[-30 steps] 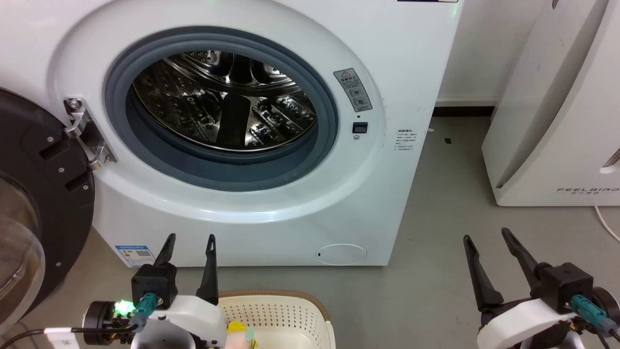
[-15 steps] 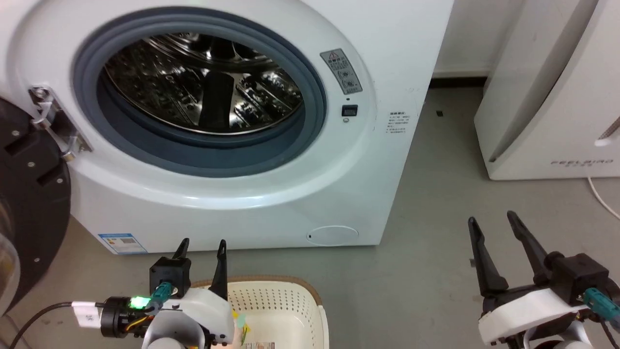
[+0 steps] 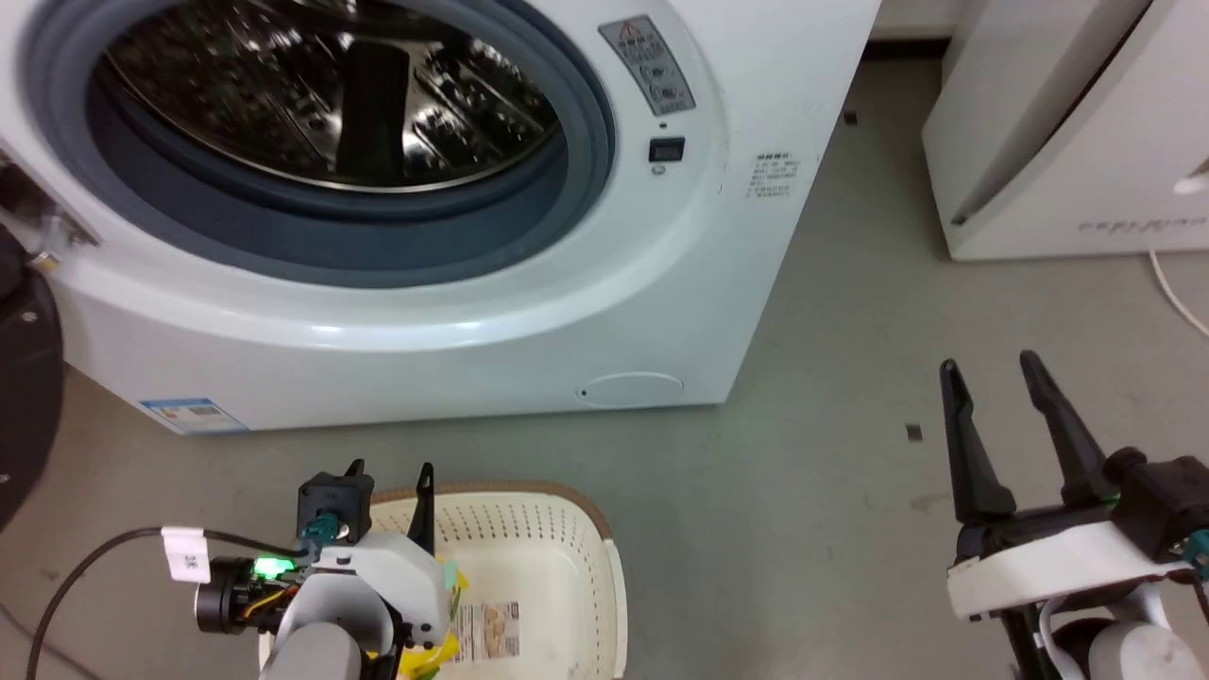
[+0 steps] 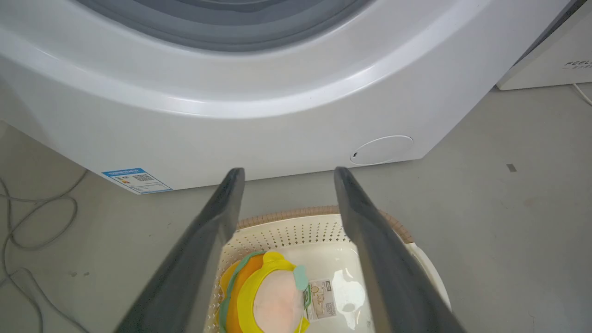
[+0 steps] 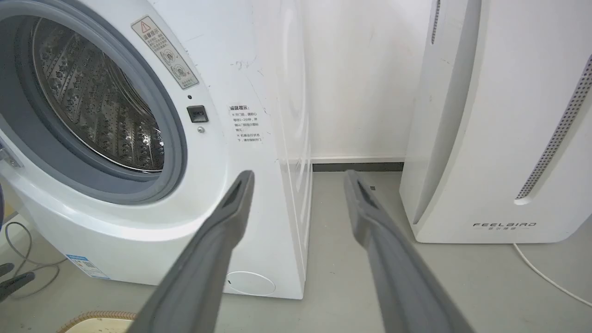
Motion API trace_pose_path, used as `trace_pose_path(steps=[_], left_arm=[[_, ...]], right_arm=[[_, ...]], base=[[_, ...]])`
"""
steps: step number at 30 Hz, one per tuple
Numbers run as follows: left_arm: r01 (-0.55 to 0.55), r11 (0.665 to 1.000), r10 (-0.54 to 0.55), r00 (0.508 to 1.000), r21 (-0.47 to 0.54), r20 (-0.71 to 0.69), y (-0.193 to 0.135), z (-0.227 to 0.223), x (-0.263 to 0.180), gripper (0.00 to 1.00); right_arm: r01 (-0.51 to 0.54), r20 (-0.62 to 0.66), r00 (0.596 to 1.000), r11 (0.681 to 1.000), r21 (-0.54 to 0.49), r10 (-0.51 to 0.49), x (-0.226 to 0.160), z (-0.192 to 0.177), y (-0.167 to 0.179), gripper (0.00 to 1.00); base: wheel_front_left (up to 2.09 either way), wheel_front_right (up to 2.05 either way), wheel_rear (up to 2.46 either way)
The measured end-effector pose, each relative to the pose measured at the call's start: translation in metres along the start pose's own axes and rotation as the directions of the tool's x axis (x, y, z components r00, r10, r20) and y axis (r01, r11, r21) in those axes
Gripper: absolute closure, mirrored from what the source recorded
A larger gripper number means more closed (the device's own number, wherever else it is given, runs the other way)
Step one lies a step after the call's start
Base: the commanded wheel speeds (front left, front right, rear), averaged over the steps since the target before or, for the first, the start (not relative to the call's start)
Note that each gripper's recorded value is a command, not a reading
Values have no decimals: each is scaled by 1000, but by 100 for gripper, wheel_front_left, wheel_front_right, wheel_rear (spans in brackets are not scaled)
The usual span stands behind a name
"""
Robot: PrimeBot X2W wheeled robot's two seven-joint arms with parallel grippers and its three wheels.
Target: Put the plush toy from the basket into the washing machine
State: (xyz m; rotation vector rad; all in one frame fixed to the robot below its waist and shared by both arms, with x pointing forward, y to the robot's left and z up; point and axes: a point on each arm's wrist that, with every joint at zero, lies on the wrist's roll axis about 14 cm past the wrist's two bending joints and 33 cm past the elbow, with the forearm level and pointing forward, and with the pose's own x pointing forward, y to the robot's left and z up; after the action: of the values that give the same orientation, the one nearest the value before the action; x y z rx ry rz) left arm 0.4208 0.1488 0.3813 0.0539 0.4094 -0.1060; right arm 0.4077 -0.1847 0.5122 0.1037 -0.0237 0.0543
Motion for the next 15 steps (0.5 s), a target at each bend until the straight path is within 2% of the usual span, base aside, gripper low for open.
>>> trace_pose_path(steps=[7,15], left_arm=[[9,1000,-8,991,9,-134,1,-38,18,0],[24,1000,-19,956,14,-292,0,-88,30,0]], right_arm=[[18,-16,1000,1000,15,-18,14,-13,-7,0],[36,-32,999,999,32,-35,30,-29,-15,0]], base=[[0,0,0],[0,0,0]])
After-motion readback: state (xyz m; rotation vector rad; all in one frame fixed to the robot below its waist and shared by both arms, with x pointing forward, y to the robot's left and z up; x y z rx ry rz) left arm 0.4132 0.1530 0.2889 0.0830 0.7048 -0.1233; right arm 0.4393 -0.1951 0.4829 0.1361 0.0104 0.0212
